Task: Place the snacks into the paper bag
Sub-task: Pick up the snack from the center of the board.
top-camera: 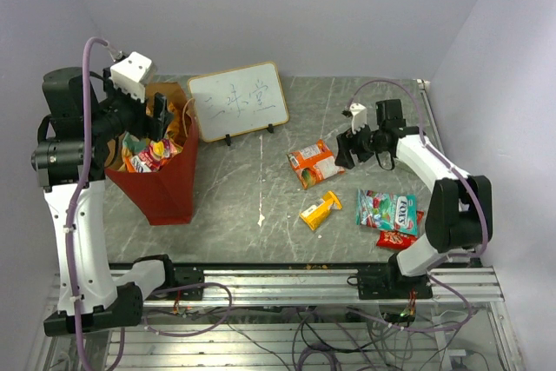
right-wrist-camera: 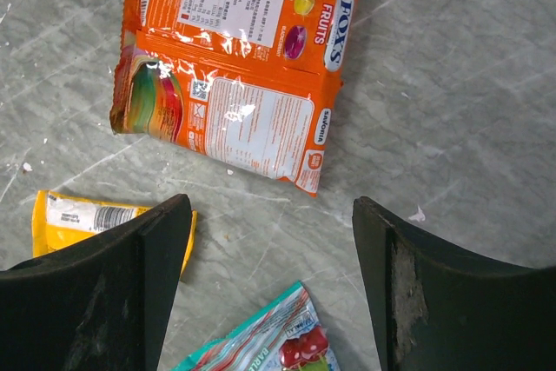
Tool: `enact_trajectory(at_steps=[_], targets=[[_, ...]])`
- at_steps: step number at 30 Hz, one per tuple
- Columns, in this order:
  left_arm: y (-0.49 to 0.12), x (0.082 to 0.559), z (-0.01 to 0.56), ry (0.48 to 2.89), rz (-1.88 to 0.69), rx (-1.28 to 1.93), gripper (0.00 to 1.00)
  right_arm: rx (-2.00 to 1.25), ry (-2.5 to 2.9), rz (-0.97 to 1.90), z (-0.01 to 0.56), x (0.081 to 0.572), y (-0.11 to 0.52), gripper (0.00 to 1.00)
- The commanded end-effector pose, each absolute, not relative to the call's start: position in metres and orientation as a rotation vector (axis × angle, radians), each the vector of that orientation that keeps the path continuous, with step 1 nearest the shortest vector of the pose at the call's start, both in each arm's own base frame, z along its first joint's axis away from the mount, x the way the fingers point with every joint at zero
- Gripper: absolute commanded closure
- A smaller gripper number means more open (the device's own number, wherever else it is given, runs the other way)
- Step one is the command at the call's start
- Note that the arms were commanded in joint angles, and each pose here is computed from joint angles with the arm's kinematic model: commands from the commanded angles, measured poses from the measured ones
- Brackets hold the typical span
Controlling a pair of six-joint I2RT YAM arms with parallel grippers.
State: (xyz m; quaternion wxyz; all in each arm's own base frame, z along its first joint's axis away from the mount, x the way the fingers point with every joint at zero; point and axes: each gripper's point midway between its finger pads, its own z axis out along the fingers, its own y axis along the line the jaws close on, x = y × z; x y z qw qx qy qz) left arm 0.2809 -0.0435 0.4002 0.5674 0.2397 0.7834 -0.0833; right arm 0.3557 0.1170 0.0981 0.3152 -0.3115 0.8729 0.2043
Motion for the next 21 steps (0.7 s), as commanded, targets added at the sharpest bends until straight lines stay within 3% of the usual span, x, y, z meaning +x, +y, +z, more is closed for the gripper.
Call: enact_trajectory(at_steps=[1,8,21], targets=[[-0.070,0.278,0.422,1.752,-0.280,0.668,0.13,-0.840,2.354,0.648,0.083,0.358,0.125,0.26],[-0.106,0.281,0.422,1.725,-0.361,0.818,0.13,-0.849,2.427,0.747,0.059,0.360,0.132,0.34],[-0.216,0.270,0.392,1.658,-0.434,1.175,0.13,-0.859,2.478,0.746,0.028,0.360,0.129,0.36]])
